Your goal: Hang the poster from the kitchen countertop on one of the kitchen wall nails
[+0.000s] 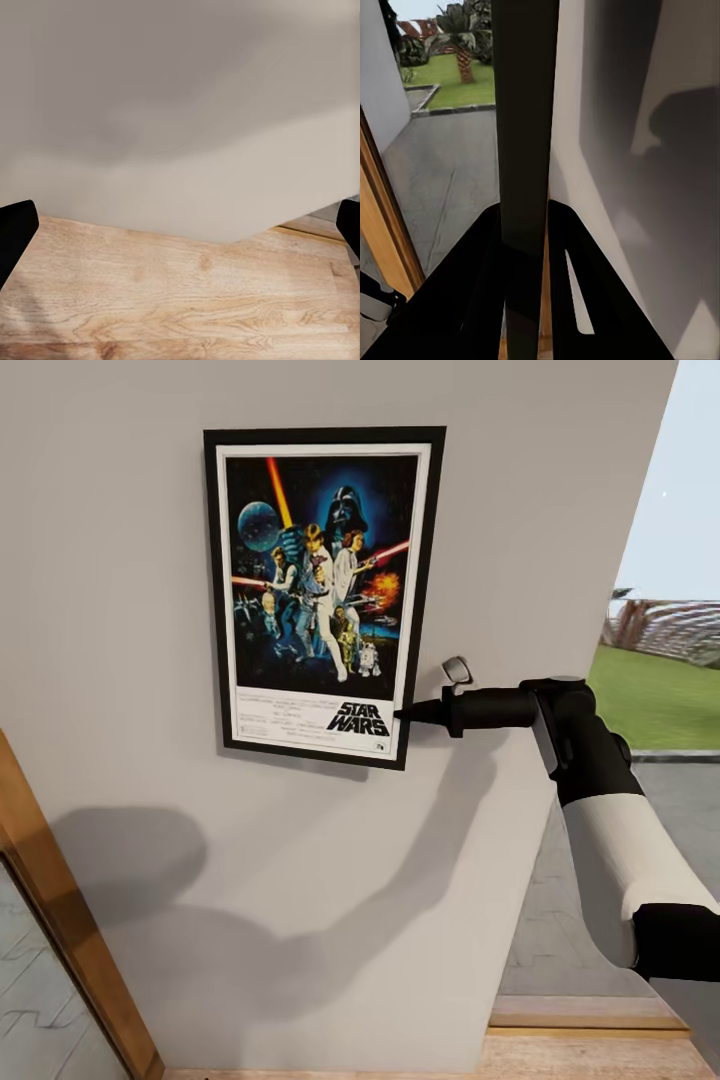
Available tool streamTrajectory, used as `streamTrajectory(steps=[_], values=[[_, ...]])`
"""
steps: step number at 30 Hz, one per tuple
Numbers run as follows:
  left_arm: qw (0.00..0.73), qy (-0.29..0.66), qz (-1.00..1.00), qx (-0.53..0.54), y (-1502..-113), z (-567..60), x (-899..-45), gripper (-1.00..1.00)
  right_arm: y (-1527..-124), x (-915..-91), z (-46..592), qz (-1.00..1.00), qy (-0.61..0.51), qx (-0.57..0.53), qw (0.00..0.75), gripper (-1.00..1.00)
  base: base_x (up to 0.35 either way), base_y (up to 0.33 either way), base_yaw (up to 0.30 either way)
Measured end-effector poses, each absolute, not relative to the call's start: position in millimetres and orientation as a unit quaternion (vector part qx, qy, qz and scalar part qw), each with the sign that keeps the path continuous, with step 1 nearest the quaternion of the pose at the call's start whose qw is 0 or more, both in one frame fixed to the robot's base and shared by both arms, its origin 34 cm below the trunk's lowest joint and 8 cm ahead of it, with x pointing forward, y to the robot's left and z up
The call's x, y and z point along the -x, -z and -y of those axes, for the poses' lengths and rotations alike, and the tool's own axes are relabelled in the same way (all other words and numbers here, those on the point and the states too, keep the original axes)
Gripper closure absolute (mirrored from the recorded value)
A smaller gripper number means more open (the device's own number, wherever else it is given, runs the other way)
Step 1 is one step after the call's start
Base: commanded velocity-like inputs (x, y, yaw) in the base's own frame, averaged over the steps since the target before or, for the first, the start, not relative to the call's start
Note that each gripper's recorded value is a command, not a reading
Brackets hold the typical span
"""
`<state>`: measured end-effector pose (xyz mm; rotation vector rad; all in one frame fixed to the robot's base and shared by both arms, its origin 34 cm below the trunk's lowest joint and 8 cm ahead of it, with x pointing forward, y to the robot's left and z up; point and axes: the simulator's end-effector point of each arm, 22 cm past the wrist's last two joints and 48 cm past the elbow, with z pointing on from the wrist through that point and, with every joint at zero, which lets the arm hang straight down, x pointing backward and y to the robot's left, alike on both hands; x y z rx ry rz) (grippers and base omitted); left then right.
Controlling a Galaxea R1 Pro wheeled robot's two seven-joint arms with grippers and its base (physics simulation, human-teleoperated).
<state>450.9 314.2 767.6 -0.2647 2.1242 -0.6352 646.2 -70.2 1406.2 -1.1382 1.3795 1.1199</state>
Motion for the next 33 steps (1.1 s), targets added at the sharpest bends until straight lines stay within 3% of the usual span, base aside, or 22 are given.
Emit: streamTrajectory(steps=[33], values=[[0.439, 0.255, -0.855, 0.106, -767.7, -315.2, -450.8, -1.00, -1406.1, -640.7, 68.8, -0.558, -0.463, 0.482, 0.492, 1.00, 0.027, 0.000, 0.000]])
